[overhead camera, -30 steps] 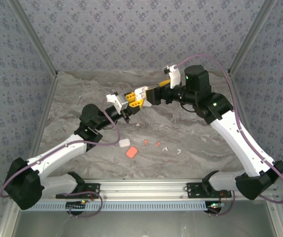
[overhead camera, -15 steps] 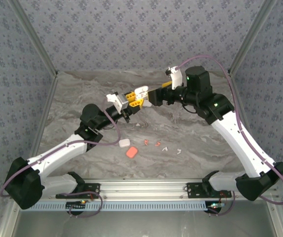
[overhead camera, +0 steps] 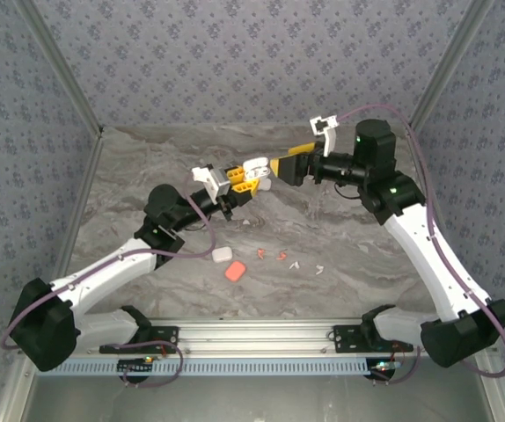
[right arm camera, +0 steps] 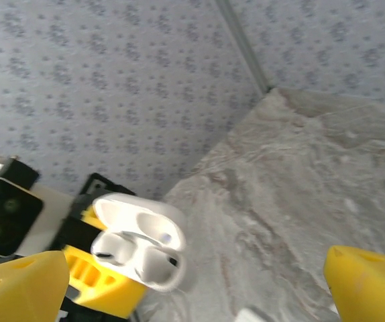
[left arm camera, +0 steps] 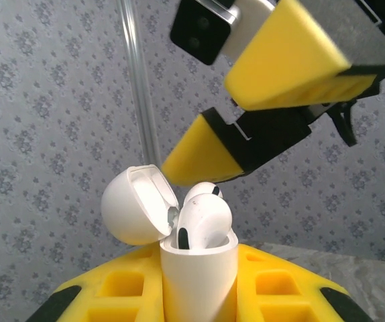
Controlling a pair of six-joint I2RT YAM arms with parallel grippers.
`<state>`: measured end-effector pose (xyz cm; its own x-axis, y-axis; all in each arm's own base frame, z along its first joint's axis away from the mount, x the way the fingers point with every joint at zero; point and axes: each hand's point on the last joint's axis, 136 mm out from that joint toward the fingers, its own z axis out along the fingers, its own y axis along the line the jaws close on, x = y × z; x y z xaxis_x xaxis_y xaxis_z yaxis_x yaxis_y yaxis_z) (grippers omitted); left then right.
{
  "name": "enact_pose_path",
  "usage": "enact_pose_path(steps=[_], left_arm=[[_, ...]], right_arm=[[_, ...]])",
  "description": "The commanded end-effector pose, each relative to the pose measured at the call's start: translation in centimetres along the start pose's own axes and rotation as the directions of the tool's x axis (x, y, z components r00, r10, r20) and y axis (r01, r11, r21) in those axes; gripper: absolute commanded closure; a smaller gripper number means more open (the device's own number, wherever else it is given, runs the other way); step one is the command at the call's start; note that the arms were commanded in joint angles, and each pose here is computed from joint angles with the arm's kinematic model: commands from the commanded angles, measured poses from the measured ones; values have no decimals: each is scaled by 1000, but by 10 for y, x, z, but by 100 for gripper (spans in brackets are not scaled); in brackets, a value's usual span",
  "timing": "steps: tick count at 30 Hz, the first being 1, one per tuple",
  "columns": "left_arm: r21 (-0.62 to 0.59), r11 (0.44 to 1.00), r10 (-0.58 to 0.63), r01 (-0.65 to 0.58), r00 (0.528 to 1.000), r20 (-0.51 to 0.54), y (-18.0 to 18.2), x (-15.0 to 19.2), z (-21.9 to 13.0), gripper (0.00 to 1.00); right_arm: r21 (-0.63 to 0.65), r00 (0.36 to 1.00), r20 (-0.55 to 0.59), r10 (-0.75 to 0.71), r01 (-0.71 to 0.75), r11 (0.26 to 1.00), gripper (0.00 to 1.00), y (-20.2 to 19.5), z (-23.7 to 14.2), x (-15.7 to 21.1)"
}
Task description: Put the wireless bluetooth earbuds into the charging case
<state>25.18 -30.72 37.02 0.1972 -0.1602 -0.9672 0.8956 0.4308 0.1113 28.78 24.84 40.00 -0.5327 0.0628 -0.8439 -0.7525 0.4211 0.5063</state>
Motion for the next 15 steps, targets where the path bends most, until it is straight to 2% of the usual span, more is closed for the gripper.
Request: enact_pose_path(steps=[1,9,15], left_arm=[[52,999,5,-9,997,74,-7,-29,6,100],[53,999,-2,-1,998,65,-6,-27,8,100],[37,999,-2,0,999,48,-3,-23,9,100]], right_arm=[[-152,1000,-21,-14,11,988,0,26,11,-1],[-249,997,-61,-47,30,968,0,51,22,1],[-282,994,-38,-102,87,956,6,68,10,1]])
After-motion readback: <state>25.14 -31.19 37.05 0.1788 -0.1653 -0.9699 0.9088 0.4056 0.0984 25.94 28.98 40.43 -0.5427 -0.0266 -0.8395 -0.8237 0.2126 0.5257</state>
